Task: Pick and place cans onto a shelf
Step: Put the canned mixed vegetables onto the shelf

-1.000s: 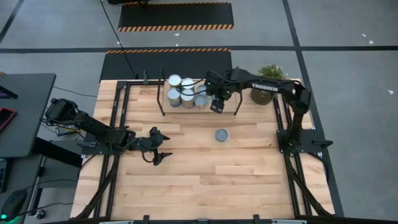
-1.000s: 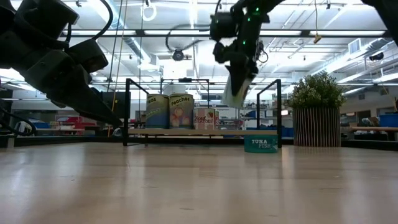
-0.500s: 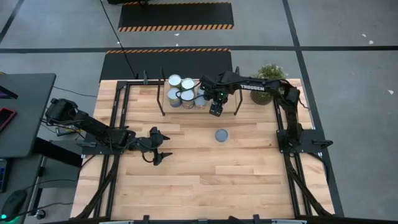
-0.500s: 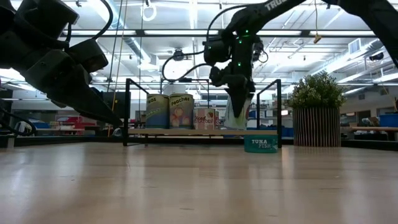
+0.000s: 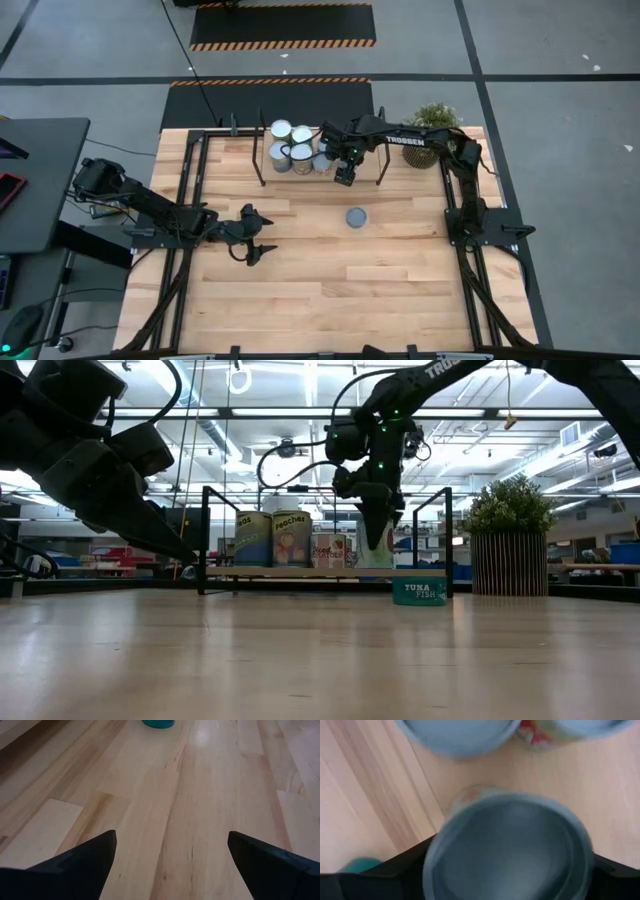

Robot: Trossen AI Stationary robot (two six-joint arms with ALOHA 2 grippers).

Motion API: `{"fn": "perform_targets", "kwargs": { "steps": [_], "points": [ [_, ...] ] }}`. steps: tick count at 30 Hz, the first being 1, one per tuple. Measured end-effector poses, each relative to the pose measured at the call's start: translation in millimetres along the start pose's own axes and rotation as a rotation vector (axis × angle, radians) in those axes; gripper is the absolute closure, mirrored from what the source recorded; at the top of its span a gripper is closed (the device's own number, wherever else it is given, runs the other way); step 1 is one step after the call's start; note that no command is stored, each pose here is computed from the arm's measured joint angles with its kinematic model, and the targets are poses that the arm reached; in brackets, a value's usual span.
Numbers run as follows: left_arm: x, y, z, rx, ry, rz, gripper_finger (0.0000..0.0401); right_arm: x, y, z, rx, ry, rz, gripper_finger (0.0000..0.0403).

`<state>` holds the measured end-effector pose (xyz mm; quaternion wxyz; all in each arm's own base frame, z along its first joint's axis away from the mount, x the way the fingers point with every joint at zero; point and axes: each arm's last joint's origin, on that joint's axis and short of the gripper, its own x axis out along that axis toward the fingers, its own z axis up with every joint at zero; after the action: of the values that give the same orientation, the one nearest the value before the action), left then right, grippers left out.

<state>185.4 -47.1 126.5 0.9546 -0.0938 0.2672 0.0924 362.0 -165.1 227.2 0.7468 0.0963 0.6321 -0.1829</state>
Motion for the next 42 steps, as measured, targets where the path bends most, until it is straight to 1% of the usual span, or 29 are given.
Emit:
{"fn": "perform_targets", "kwargs": {
  "steps": [5,12,16,22,25,27,33,42],
  "points": [
    [0.0,0.0,0.1,0.000,0.000,0.000,0.0012,-0.1,-0.1,4.3,0.004,-0.045,-0.002,0.0049],
    [0.0,0.0,0.0,0.000,0.000,0.000,0.0012,-4.9,8.3,-0.4,-0.017,-0.011,0.000,0.0045],
    [0.0,0.0,0.0,0.000,0.000,0.000,0.0012,-15.2,16.4,1.2,-0.042,-0.022,-0.054,0.0045],
    [0.0,0.0,0.0,-0.003,0.001,0.000,0.0012,-38.5,25.8,7.0,-0.077,-0.049,-0.133,0.0045],
    [0.0,0.0,0.0,-0.003,0.001,0.000,0.0012,-50.2,27.3,7.3,-0.082,-0.045,-0.141,0.0045],
    [0.0,0.1,-0.3,-0.002,0.003,0.001,0.0012,-53.0,29.3,4.4,-0.090,-0.014,-0.142,0.0045],
    [0.0,0.3,-0.8,-0.012,0.008,0.003,0.0012,-49.2,36.3,-4.7,-0.107,0.065,-0.147,0.0046],
    [0.0,0.3,-0.8,-0.026,0.008,0.003,0.0012,-27.0,28.9,-12.6,-0.108,0.112,-0.327,0.0046]
  ]
}}
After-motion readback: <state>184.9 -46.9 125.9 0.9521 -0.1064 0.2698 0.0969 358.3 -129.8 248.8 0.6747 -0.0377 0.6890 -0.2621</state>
